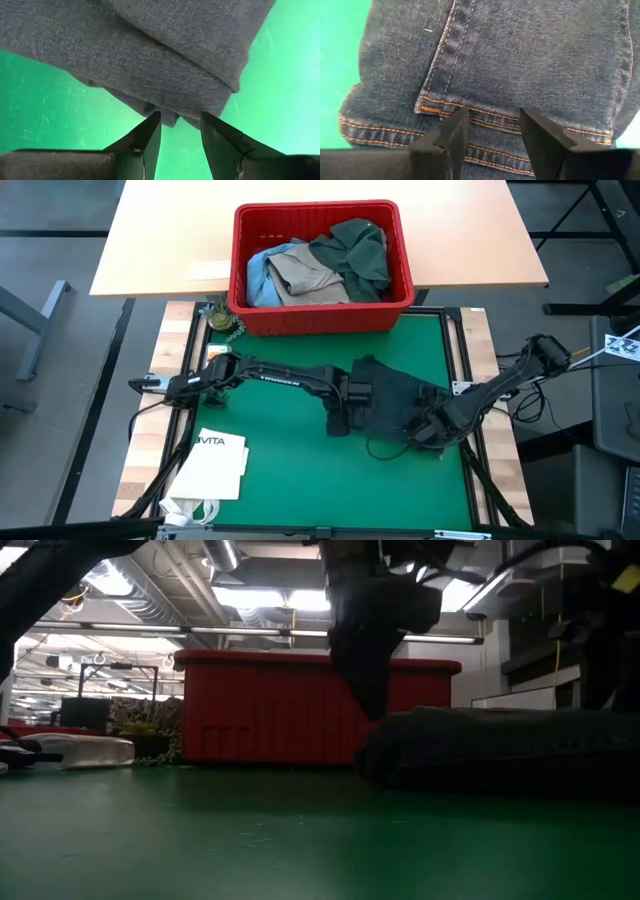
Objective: Fold Laundry from Bin
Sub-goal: Fold the dark blue pants
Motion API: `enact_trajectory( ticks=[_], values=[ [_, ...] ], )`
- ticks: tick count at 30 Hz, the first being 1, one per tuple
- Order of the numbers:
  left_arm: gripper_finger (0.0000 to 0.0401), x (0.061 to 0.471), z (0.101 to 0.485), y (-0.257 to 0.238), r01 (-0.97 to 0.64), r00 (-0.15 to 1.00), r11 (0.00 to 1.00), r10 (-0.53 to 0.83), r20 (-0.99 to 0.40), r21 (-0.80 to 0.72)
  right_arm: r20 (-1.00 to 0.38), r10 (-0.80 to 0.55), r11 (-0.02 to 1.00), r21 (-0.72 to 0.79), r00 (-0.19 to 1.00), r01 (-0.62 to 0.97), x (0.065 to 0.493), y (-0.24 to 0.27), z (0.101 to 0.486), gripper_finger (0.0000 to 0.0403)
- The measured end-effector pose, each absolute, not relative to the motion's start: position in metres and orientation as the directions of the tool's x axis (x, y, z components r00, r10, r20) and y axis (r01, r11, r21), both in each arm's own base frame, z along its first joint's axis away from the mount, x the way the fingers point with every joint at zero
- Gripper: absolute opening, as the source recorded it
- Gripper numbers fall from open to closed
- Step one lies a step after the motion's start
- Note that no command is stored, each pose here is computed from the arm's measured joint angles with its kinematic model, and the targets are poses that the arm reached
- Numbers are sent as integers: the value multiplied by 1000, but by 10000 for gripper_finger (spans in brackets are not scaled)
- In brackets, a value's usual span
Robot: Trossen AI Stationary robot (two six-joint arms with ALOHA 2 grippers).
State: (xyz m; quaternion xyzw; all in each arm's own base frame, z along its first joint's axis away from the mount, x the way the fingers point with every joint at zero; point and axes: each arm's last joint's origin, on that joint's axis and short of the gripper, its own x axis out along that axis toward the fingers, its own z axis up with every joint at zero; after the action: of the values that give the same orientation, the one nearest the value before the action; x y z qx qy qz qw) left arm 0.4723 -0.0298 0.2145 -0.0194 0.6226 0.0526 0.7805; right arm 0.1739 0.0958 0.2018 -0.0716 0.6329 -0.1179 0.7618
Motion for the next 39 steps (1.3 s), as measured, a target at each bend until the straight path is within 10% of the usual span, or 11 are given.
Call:
enact_trajectory(
  ticks=[25, 39],
  values=[
    [128, 478, 197, -45, -273, 295, 954, -39, -955, -123, -955, -286, 958, -284, 80, 41, 180, 101, 185, 179],
    [3, 473, 193, -45, -295, 249, 955, 54, -967, -22, -954, -285, 958, -287, 89, -12, 181, 102, 185, 179]
  ],
)
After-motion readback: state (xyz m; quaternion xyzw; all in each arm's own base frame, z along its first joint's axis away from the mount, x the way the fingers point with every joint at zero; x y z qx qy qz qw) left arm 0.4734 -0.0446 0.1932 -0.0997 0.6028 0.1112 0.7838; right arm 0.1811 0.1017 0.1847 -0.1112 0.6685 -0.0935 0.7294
